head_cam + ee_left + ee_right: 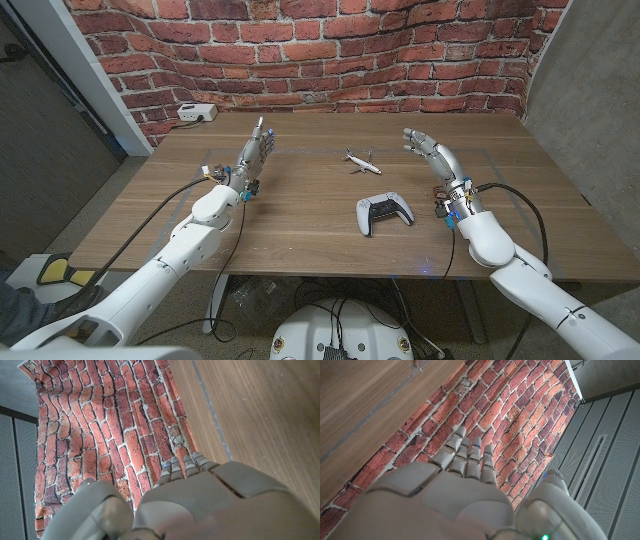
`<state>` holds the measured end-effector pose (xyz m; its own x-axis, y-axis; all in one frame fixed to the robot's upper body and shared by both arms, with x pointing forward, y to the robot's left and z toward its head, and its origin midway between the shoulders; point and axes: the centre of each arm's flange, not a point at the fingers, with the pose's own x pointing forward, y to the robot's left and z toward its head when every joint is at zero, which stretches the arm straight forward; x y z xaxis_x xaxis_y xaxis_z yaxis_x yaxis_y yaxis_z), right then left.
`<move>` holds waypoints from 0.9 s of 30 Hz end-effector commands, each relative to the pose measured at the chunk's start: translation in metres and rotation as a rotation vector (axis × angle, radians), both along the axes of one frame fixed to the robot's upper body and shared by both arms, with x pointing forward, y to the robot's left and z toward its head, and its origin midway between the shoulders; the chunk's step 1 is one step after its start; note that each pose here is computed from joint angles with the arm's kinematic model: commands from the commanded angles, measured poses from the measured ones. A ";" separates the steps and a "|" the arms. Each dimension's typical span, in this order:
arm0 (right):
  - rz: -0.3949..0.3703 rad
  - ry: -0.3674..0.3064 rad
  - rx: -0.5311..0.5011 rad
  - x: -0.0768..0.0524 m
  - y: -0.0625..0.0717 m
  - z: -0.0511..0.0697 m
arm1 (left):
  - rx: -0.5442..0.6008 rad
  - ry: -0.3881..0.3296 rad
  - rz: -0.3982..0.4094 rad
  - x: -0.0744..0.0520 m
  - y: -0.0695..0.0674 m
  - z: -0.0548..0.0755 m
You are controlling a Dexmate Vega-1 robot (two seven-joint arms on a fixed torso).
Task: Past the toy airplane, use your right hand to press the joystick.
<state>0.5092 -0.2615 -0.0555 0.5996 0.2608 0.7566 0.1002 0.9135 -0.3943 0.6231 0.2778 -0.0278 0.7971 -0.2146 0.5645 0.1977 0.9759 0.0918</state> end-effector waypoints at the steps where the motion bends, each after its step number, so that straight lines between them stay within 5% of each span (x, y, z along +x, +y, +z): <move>1: -0.061 -0.013 -0.033 -0.018 -0.003 -0.010 | 0.009 -0.003 0.000 -0.003 -0.003 0.000; 8: -0.081 -0.006 -0.041 -0.022 -0.007 -0.016 | -0.015 -0.001 0.027 -0.005 -0.008 -0.003; 27: -0.332 -0.104 -0.206 -0.055 -0.022 -0.032 | -0.028 -0.015 0.030 -0.014 -0.020 0.002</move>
<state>0.4744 -0.2737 -0.0806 0.6154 0.2274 0.7547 0.3020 0.8164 -0.4923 0.6138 0.2657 -0.0294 0.7964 -0.1877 0.5749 0.1775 0.9813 0.0744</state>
